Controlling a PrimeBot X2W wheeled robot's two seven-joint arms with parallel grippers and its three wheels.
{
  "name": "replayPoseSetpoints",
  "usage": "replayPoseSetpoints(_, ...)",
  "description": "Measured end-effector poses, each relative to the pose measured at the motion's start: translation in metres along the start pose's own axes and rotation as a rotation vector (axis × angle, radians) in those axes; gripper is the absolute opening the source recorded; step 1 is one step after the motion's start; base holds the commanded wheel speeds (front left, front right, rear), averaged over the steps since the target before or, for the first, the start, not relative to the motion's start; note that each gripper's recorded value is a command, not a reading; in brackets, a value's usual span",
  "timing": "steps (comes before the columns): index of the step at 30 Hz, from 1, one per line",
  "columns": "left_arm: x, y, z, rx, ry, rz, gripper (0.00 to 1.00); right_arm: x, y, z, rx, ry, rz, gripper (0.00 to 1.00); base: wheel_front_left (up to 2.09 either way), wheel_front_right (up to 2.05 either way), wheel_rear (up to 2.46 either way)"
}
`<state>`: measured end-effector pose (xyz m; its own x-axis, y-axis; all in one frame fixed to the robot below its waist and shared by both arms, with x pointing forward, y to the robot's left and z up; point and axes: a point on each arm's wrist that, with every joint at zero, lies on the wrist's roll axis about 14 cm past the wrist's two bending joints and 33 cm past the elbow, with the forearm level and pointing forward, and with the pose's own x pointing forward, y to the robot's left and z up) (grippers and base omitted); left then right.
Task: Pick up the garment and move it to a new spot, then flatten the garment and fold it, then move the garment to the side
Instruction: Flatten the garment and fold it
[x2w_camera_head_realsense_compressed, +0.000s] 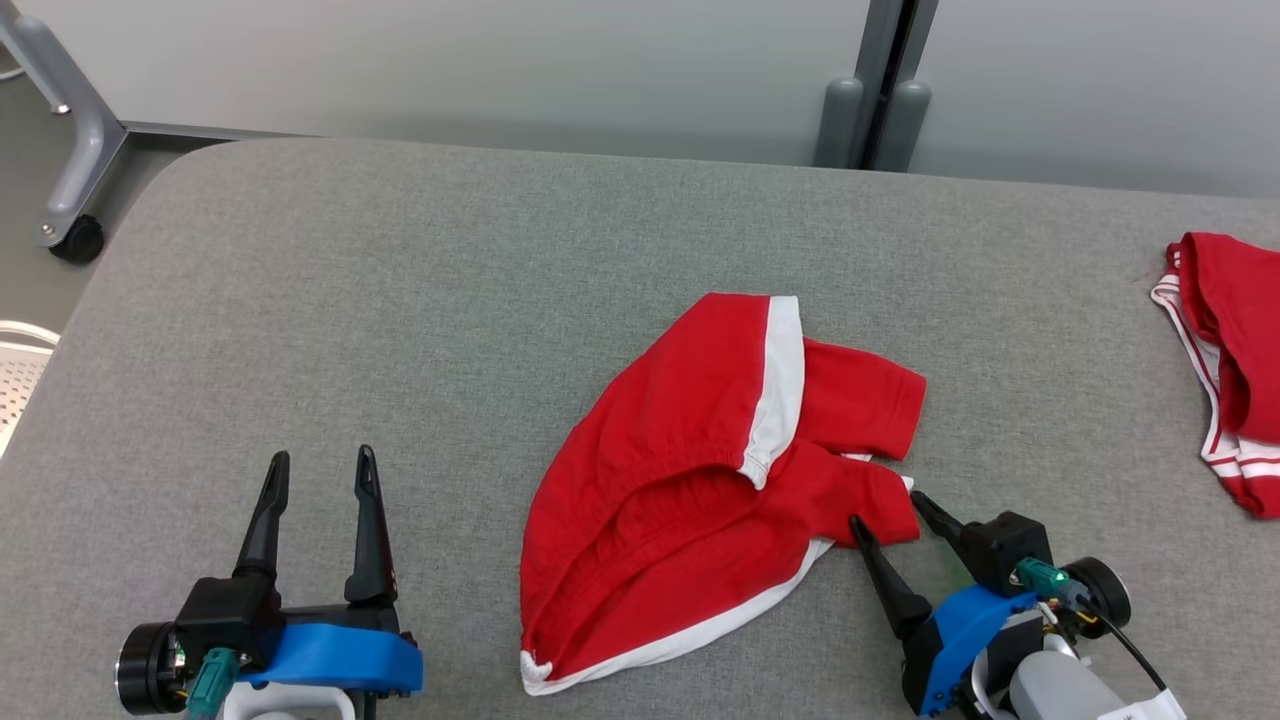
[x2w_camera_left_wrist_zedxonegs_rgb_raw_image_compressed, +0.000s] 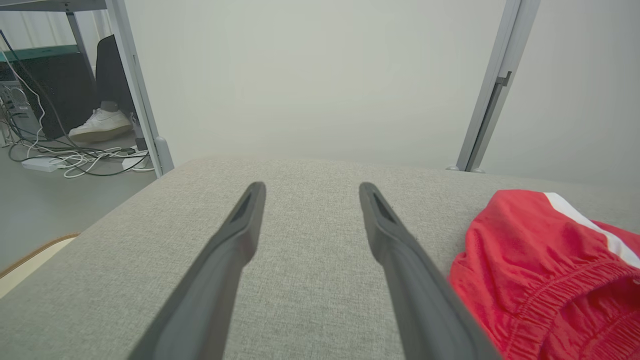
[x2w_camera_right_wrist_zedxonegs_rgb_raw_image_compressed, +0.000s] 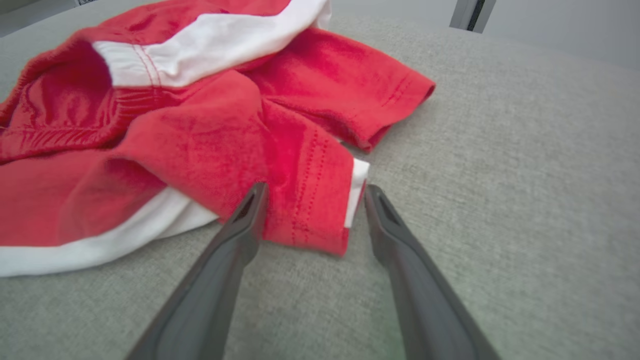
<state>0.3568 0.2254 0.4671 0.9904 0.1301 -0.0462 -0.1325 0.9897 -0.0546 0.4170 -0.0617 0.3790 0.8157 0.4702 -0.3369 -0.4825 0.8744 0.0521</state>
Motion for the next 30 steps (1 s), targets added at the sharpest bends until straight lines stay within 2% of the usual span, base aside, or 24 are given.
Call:
replayPoseSetpoints(1,0.0,0.001,0.0,0.001,0.001,0.003,1.0,0.001,0.002,-0.001,0.002,0.004,0.005,0.96,0.0,0.0,0.0)
replayPoseSetpoints(2,0.0,0.001,-0.001,0.001,0.002,0.005,1.0,0.002,0.003,-0.003,0.007,0.01,0.009,0.49,0.0,0.0,0.0)
replayPoseSetpoints(3,0.0,0.001,-0.001,0.0,0.003,0.007,1.0,0.002,0.005,-0.004,0.013,0.014,0.011,0.16,0.0,0.0,0.0)
replayPoseSetpoints(4,0.0,0.001,-0.001,0.0,0.003,0.007,1.0,0.002,0.005,-0.004,0.019,0.016,0.013,0.0,0.0,0.0,0.0)
replayPoseSetpoints(13,0.0,-0.004,0.003,-0.005,-0.011,-0.007,1.0,-0.006,0.01,0.011,0.066,-0.041,0.005,0.0,0.0,0.0,0.0)
replayPoseSetpoints(19,-0.004,-0.013,0.005,-0.019,-0.019,-0.035,1.0,-0.036,0.021,0.016,0.087,-0.101,0.011,0.0,0.0,0.0,0.0)
replayPoseSetpoints(23,-0.004,-0.022,0.008,-0.024,-0.029,-0.061,1.0,-0.062,0.025,0.01,0.141,-0.122,-0.01,0.0,0.0,0.0,0.0)
replayPoseSetpoints(30,-0.001,-0.037,0.011,-0.028,-0.039,-0.108,1.0,-0.102,0.009,0.002,0.137,-0.112,-0.083,0.0,0.0,0.0,0.0)
